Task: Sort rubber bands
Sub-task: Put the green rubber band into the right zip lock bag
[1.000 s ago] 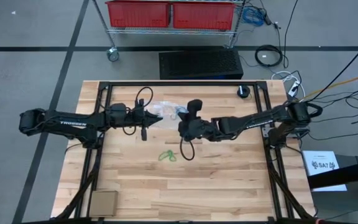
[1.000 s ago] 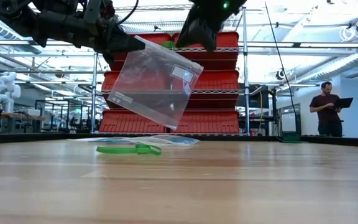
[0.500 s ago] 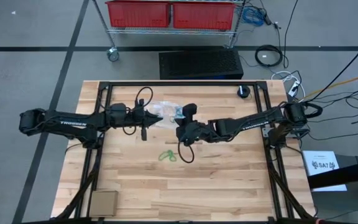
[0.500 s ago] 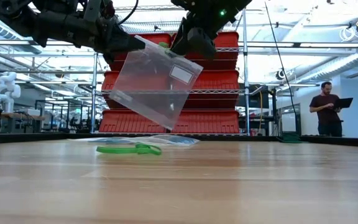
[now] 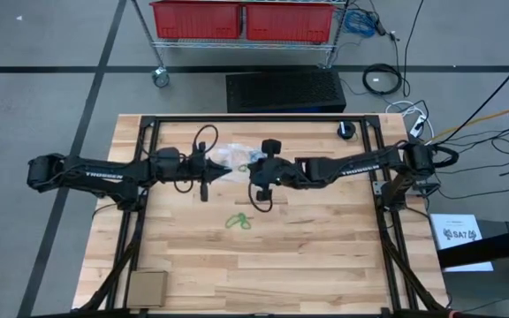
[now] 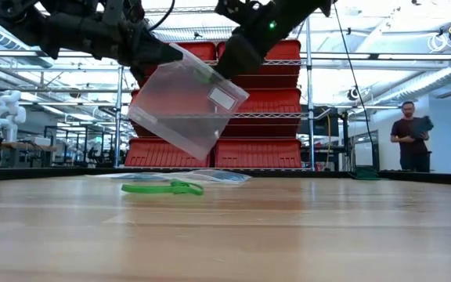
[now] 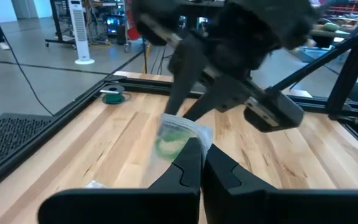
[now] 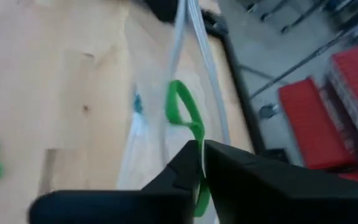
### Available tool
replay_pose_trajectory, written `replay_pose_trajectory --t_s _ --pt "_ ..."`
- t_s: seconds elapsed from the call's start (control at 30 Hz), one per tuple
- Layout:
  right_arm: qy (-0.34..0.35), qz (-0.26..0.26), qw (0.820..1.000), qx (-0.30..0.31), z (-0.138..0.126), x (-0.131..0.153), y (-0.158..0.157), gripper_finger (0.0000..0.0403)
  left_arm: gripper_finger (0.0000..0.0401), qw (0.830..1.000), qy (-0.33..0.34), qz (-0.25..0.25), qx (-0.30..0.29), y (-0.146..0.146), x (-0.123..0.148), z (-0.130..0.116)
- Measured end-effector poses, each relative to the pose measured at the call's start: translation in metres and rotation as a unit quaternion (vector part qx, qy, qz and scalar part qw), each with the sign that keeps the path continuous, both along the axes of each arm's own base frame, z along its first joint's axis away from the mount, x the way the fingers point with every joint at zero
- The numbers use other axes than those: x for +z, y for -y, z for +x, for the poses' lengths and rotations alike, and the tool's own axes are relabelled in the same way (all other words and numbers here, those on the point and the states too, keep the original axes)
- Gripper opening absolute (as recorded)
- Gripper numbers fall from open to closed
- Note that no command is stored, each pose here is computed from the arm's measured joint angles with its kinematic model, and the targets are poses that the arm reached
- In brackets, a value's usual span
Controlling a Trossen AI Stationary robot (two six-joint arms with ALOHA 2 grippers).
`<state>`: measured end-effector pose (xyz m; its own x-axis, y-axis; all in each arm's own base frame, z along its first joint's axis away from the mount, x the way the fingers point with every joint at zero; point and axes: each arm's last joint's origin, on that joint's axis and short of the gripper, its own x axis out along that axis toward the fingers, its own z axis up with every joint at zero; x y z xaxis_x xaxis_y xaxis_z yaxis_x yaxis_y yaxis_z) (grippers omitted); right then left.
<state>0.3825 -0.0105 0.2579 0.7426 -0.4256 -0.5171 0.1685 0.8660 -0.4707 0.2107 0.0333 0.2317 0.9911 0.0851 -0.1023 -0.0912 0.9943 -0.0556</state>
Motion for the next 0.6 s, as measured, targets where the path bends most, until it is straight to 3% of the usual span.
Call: replay_pose_trajectory --t_s 0.17,0.33,0.5,0.6 --pt "-0.001 0.093 0.996 -0.003 0.001 0.019 0.004 0.0087 0.0 1.0 -0.002 0.0 -0.003 0.001 0.0 0.0" --pt "-0.013 0.134 0.991 0.006 0.001 0.05 0.0 0.0139 0.0 1.0 -0.002 0.0 -0.003 0.001 0.0 0.0" --pt "-0.057 0.166 0.985 -0.004 -0.009 0.073 -0.009 0.0162 0.0 1.0 -0.003 0.0 -0.003 0.001 -0.001 0.0" --pt "-0.09 0.238 0.967 0.011 -0.015 0.071 -0.017 0.0165 0.0 1.0 -0.002 0.001 0.0 0.001 0.0 0.0"
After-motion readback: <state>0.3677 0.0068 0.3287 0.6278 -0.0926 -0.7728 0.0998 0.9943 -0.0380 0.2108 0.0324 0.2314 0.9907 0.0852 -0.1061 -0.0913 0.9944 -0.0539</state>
